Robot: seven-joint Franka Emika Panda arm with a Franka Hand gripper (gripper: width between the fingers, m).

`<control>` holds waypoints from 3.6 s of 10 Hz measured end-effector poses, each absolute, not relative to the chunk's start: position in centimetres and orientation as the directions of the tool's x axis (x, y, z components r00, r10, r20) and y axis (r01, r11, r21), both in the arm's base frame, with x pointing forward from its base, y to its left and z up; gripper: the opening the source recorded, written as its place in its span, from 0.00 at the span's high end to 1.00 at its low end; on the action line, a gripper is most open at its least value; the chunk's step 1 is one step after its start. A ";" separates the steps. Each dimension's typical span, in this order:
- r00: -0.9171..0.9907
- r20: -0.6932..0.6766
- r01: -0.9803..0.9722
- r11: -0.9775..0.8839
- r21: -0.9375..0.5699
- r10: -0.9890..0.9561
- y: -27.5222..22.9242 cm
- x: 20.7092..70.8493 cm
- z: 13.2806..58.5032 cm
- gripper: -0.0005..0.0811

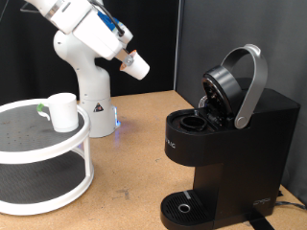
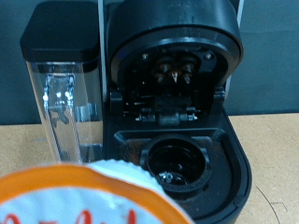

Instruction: Make a cup of coffee with the keurig machine

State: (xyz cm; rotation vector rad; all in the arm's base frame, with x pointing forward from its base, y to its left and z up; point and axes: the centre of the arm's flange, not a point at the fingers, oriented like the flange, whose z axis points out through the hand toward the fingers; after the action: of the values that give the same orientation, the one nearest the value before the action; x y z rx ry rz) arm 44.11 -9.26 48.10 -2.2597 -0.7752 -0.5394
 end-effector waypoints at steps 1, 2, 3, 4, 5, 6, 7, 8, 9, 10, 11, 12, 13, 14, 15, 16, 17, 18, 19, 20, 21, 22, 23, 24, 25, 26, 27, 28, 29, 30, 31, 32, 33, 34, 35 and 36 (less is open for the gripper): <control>0.743 0.550 0.655 -0.581 -0.483 0.380 -8.9 44.5 48.1 0.47; 0.749 0.540 0.651 -0.574 -0.497 0.383 -8.4 45.3 48.2 0.47; 0.750 0.540 0.651 -0.572 -0.499 0.383 -7.8 46.4 48.2 0.47; 0.747 0.547 0.652 -0.578 -0.491 0.379 -7.2 47.5 48.4 0.47; 0.739 0.554 0.659 -0.578 -0.480 0.383 -6.5 48.4 48.5 0.47; 0.732 0.557 0.668 -0.574 -0.473 0.393 -5.8 49.1 48.7 0.47; 0.724 0.557 0.678 -0.568 -0.467 0.406 -5.0 49.5 48.9 0.47; 0.720 0.553 0.685 -0.559 -0.467 0.420 -4.3 49.8 48.9 0.47; 0.719 0.548 0.687 -0.556 -0.468 0.427 -4.0 49.9 48.8 0.47; 0.720 0.548 0.686 -0.557 -0.468 0.426 -4.1 49.8 48.8 0.47; 0.719 0.547 0.687 -0.556 -0.468 0.428 -3.9 49.9 48.7 0.47; 0.720 0.542 0.687 -0.557 -0.467 0.433 -3.3 50.0 48.6 0.47; 0.722 0.523 0.687 -0.563 -0.459 0.454 -2.2 50.3 48.3 0.47; 0.717 0.488 0.694 -0.570 -0.440 0.497 -0.9 50.7 47.8 0.47; 0.710 0.449 0.703 -0.576 -0.417 0.542 0.4 51.1 47.2 0.47; 0.706 0.416 0.708 -0.586 -0.394 0.573 1.7 51.4 46.4 0.47; 0.700 0.400 0.714 -0.593 -0.373 0.591 2.7 51.8 45.7 0.47; 0.698 0.390 0.716 -0.596 -0.363 0.601 3.4 52.0 45.1 0.47; 0.699 0.378 0.715 -0.601 -0.358 0.607 3.9 52.2 44.5 0.47; 0.701 0.354 0.714 -0.604 -0.355 0.620 4.2 52.3 43.8 0.47; 0.699 0.327 0.715 -0.605 -0.350 0.636 4.5 52.4 43.2 0.47; 0.697 0.308 0.716 -0.605 -0.349 0.647 4.6 52.4 42.5 0.47; 0.697 0.298 0.716 -0.606 -0.347 0.652 4.7 52.4 42.1 0.47; 0.699 0.294 0.714 -0.610 -0.344 0.652 4.8 52.5 41.6 0.47; 0.700 0.291 0.713 -0.614 -0.339 0.652 4.9 52.6 41.2 0.47; 0.701 0.288 0.711 -0.616 -0.338 0.652 5.0 52.6 40.8 0.47; 0.702 0.284 0.711 -0.618 -0.335 0.653 5.1 52.6 40.5 0.47; 0.700 0.280 0.712 -0.618 -0.334 0.657 5.3 52.6 40.3 0.47; 0.700 0.271 0.713 -0.618 -0.332 0.661 5.5 52.6 40.1 0.47; 0.700 0.266 0.712 -0.620 -0.328 0.663 5.6 52.7 40.1 0.47; 0.700 0.264 0.713 -0.621 -0.326 0.664 5.7 52.7 40.1 0.47; 0.699 0.264 0.713 -0.621 -0.325 0.664 5.7 52.7 40.1 0.47; 0.699 0.264 0.713 -0.622 -0.325 0.664 5.7 52.7 40.1 0.47; 0.699 0.264 0.713 -0.622 -0.325 0.664 5.7 52.7 40.1 0.47; 0.702 0.259 0.710 -0.624 -0.327 0.663 5.6 52.6 39.7 0.47; 0.705 0.255 0.707 -0.629 -0.325 0.661 5.6 52.7 39.2 0.30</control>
State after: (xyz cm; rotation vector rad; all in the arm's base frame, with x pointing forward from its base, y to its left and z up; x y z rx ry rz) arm 52.68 5.57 39.24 -2.5128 -1.0595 -0.1554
